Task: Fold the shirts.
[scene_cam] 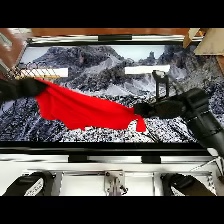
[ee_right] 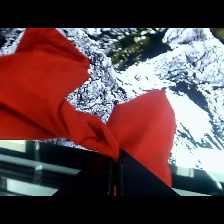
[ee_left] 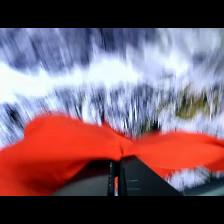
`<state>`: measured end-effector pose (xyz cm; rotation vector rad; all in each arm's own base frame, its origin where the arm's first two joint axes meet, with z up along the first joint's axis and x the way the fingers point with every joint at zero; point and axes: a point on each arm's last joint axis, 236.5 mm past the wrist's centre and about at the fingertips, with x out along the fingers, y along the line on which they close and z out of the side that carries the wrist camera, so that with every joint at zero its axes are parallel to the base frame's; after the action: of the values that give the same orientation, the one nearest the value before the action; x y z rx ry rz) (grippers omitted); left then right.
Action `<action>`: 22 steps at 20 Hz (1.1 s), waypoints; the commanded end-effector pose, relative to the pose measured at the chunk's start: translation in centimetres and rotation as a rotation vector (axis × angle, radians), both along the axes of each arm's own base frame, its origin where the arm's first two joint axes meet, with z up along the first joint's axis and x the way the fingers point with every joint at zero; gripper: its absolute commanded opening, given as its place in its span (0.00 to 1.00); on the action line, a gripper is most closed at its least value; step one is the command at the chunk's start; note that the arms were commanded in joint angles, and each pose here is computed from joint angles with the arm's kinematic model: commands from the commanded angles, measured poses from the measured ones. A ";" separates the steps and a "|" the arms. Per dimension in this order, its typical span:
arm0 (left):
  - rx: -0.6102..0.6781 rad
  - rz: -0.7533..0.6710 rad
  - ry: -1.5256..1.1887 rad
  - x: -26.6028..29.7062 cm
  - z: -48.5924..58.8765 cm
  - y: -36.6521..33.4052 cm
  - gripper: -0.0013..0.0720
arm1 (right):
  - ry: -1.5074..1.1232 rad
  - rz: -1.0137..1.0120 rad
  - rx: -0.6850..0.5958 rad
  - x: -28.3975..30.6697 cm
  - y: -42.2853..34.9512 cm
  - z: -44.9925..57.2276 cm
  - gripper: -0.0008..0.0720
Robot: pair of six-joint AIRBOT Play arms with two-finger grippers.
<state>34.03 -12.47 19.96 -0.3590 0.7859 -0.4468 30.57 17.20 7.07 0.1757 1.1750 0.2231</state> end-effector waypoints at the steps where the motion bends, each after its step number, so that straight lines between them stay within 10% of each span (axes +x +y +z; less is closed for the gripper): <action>1: -0.006 -0.004 0.156 -0.6 -9.1 -1.6 0.06 | -0.011 -0.068 0.045 0.6 0.3 -3.5 0.09; 12: -0.048 0.044 0.012 3.6 -5.9 -1.8 0.06 | -0.116 -0.042 0.018 2.5 -0.1 -1.8 0.09; 22: -0.116 0.153 -1.017 -2.6 36.5 2.6 0.06 | -0.960 0.106 0.212 3.8 0.5 32.7 0.09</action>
<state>36.03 -12.03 46.95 -0.2248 -0.0061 -0.4915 36.87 18.10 32.03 0.1227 0.3715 0.4105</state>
